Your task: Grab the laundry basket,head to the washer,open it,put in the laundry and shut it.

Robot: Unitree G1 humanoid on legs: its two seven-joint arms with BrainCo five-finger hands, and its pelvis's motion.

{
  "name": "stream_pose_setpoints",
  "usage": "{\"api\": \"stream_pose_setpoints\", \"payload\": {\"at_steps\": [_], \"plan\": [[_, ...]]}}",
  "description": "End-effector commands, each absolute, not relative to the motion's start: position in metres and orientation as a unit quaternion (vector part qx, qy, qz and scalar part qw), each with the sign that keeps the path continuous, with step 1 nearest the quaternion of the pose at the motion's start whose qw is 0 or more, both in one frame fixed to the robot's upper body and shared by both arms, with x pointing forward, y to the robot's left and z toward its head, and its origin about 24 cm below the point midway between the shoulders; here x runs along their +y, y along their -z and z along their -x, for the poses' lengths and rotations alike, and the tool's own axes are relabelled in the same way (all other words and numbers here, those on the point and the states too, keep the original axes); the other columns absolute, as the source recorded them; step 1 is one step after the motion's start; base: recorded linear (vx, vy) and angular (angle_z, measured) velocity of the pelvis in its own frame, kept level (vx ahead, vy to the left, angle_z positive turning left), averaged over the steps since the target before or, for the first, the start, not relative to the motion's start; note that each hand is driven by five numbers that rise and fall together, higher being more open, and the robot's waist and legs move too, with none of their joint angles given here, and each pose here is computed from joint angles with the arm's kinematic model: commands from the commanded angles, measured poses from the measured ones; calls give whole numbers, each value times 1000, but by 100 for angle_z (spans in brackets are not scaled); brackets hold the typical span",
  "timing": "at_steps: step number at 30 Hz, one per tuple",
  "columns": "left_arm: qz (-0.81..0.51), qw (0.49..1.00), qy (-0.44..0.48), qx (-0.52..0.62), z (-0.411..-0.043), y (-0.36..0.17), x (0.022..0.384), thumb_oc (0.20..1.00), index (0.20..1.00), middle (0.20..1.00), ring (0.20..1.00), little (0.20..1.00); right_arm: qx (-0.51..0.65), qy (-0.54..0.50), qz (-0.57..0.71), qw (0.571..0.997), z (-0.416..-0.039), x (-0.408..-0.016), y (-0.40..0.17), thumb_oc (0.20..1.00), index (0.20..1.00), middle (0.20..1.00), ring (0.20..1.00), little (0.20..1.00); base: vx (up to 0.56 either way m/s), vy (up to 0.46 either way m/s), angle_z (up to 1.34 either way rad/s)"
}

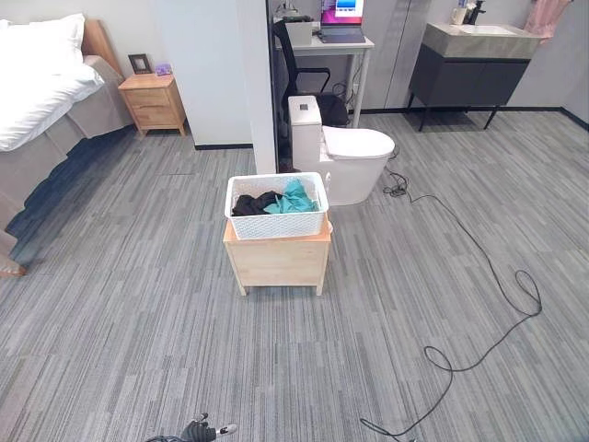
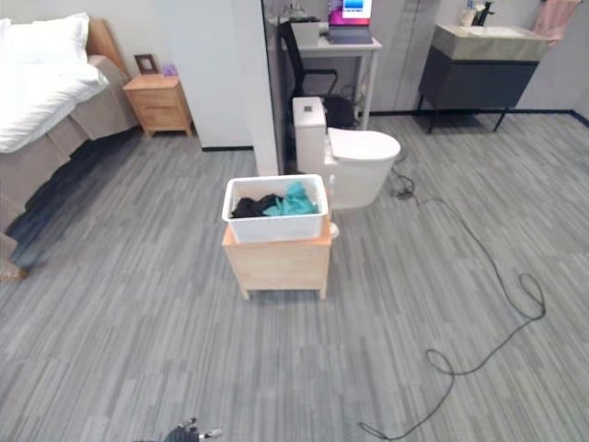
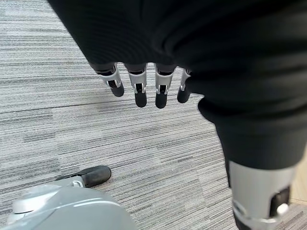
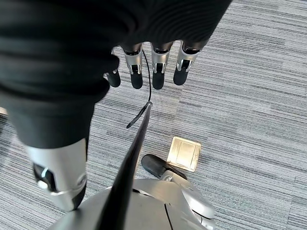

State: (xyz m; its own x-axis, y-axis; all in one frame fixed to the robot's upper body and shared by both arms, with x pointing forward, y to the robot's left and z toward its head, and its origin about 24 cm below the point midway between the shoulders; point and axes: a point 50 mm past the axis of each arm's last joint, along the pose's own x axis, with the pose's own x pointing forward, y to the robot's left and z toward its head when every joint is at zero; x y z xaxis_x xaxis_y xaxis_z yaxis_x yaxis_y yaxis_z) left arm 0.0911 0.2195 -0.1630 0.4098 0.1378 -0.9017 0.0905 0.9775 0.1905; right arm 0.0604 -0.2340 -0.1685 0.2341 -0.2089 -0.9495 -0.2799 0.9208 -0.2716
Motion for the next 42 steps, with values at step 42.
{"api": "stream_pose_setpoints", "payload": {"at_steps": [42], "plan": [[-112, 832, -20, 543, -98, 163, 220, 1000, 1000, 1000, 1000, 1000, 653, -27, 218, 725, -40, -242, 169, 1000, 1000, 1000, 1000, 1000, 1, -1, 0]]}}
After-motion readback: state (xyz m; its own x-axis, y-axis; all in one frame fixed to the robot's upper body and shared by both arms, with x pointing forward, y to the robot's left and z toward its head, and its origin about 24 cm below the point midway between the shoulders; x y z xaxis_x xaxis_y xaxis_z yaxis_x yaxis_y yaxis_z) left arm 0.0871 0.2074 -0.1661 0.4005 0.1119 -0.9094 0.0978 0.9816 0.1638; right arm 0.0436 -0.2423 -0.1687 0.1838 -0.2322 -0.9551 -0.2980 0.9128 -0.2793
